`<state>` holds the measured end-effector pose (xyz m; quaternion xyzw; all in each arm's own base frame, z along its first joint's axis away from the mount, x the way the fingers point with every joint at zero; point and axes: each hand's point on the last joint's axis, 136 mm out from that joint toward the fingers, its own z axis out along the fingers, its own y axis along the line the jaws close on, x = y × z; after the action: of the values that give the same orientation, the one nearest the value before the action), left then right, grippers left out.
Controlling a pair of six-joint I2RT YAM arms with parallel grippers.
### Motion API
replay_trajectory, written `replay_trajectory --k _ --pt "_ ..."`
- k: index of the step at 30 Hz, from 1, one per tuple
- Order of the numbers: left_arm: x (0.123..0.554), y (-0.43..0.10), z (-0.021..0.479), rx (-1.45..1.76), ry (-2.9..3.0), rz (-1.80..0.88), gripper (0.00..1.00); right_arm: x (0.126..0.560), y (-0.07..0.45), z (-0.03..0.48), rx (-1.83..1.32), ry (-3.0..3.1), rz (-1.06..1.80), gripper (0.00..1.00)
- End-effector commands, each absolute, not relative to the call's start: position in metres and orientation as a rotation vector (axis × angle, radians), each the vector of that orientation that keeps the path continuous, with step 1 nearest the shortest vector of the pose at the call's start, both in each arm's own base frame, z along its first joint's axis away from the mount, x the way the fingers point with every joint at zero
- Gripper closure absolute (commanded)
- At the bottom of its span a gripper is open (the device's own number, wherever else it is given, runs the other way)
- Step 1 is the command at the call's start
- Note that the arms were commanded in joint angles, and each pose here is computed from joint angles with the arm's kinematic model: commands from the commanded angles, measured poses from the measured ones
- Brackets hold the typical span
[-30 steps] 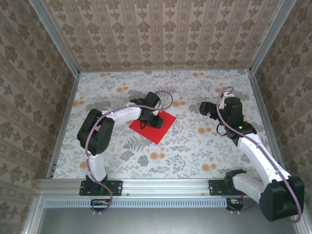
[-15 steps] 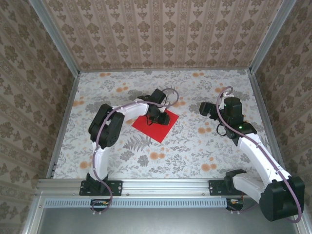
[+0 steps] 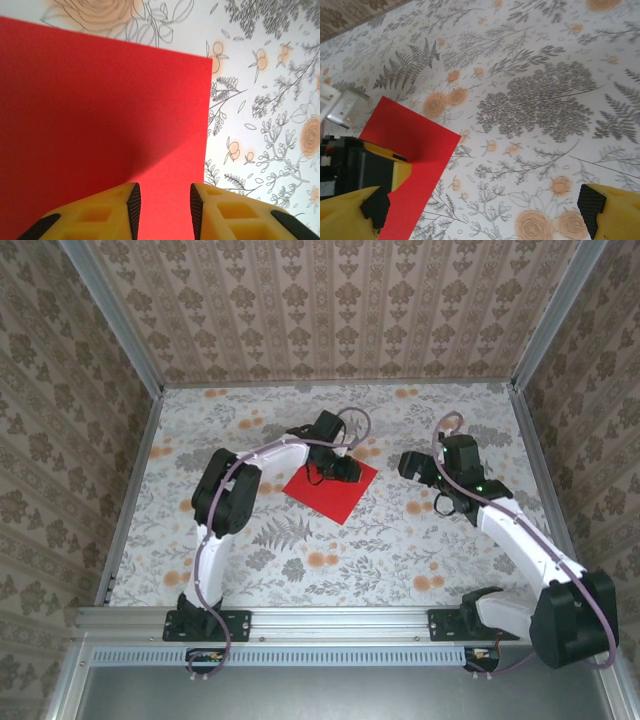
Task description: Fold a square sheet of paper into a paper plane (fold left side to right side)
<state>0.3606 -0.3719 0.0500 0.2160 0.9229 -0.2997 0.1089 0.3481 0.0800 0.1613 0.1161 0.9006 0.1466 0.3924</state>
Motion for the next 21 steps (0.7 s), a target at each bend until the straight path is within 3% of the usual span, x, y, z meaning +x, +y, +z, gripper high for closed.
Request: replay_trajectory --k 1,9,21 --pt "0.380 -0.340 0.107 0.489 2.606 -0.961 0.64 0.358 0.098 0.152 0.320 2.360 0.370 0.00" --pt "0.370 -0.252 0.077 0.246 2.729 -0.884 0.63 0.385 0.156 0.109 0.248 2.516 0.332 0.00" --pt "0.350 -0.234 0.035 0.189 2.874 -0.828 0.63 0.422 0.190 0.045 0.180 2.665 0.192 0.00"
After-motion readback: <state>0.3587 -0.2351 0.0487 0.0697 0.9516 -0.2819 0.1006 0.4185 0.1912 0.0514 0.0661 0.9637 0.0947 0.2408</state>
